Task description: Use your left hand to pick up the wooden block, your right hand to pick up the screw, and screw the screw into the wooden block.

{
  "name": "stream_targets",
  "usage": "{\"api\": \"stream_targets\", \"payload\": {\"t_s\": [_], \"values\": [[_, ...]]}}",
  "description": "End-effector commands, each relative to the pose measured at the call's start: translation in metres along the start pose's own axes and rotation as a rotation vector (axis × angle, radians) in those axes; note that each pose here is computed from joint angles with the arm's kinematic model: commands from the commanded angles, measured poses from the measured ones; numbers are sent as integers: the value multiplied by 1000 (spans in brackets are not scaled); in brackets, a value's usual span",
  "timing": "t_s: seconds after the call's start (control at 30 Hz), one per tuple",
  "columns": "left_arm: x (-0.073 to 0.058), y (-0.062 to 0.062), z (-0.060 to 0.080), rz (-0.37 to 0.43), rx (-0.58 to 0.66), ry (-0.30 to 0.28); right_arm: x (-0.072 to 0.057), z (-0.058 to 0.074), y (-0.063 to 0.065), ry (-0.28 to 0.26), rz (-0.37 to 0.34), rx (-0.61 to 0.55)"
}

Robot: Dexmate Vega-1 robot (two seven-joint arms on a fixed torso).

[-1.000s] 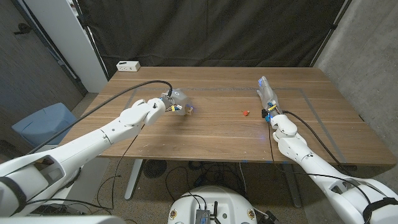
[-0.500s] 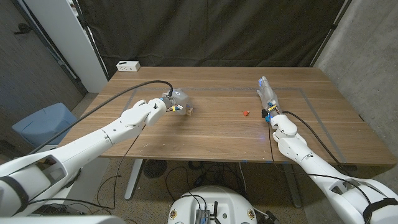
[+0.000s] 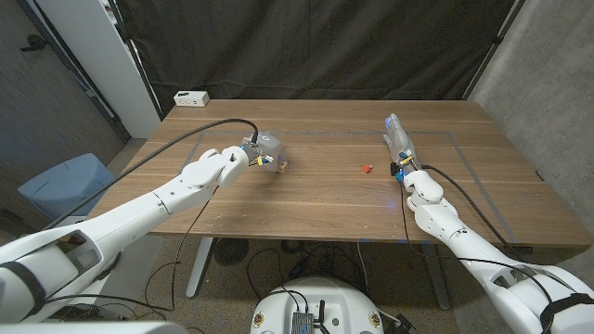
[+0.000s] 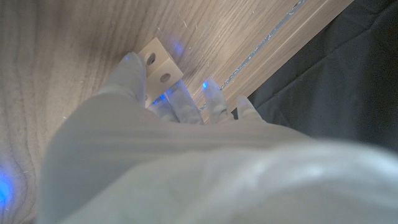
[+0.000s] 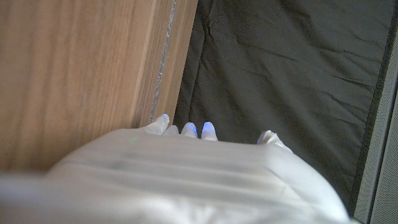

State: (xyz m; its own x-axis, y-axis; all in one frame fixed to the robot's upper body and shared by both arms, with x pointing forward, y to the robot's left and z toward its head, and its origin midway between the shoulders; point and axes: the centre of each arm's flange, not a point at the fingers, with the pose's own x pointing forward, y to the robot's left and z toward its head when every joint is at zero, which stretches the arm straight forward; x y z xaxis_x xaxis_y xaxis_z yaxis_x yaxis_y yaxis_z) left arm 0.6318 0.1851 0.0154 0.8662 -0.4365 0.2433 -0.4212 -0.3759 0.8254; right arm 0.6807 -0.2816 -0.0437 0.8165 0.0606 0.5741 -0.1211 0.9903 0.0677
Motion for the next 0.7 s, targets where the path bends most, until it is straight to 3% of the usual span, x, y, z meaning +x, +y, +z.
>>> {"api": "stream_targets", "payload": {"t_s": [0.03,0.7], "values": [[2,5,0,15,-16,5,0,-2,-2,4,-2,1],[-1,26,-2,81,-102,54,1,7,-6,4,21,-43]]}}
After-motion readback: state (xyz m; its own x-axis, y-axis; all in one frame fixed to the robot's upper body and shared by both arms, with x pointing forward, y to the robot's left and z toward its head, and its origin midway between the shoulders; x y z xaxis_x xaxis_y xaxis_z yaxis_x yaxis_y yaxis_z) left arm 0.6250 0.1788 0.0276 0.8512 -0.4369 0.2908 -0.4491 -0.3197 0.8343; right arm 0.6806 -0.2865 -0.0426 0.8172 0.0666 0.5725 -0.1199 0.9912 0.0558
